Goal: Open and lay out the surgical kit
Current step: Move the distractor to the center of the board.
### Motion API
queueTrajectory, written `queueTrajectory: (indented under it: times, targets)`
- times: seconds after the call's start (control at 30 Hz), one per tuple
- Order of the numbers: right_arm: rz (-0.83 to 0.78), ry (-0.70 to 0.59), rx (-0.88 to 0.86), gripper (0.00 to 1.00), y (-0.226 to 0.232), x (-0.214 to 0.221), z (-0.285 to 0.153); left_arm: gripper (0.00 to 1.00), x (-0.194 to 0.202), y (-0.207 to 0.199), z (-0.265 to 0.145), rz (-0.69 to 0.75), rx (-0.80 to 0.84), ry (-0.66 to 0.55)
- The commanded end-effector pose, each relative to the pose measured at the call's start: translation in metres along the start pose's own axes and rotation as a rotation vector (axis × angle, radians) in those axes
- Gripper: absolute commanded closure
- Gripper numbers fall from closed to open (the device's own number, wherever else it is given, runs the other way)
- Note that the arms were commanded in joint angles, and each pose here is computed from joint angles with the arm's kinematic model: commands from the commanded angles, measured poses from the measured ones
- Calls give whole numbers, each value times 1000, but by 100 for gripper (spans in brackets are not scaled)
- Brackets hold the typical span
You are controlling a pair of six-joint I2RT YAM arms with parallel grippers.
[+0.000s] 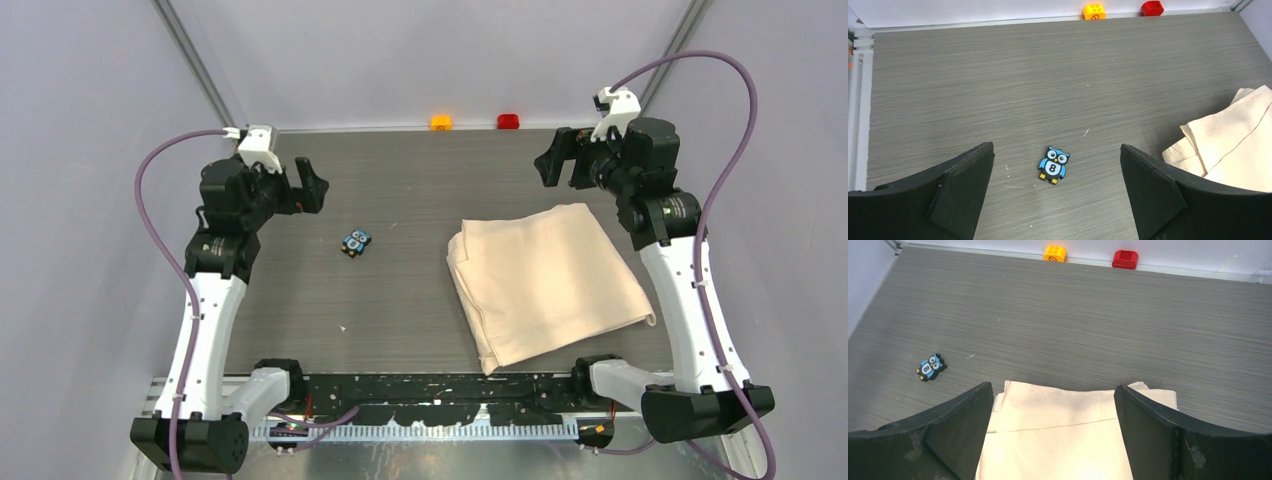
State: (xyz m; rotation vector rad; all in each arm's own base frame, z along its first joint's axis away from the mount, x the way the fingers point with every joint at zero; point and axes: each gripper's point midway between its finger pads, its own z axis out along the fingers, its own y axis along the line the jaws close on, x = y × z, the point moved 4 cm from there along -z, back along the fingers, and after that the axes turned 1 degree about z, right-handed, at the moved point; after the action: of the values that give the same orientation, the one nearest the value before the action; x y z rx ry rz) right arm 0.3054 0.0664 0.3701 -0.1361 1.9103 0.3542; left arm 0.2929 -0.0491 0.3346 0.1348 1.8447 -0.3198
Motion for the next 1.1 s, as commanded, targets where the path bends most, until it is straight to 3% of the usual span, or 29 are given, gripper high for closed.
queueTrajectory:
  times: [0.0,0.2,0.47,0.63,1.07]
  targets:
    - [-68,-58,-52,5,8,-13,-17,0,-12,-4,-15,83,21,-33]
    - [-147,35,-49,5,2,15,-19,0,1,-12,-18,181,113,14]
    - [-140,141,11,5,-19,88,0,0,38,-10,-3,243,178,117]
    - [-126,167,8,5,-25,114,17,0,76,1,21,329,136,269]
    - [-133,172,68,5,-36,122,11,0,169,-1,88,453,190,655]
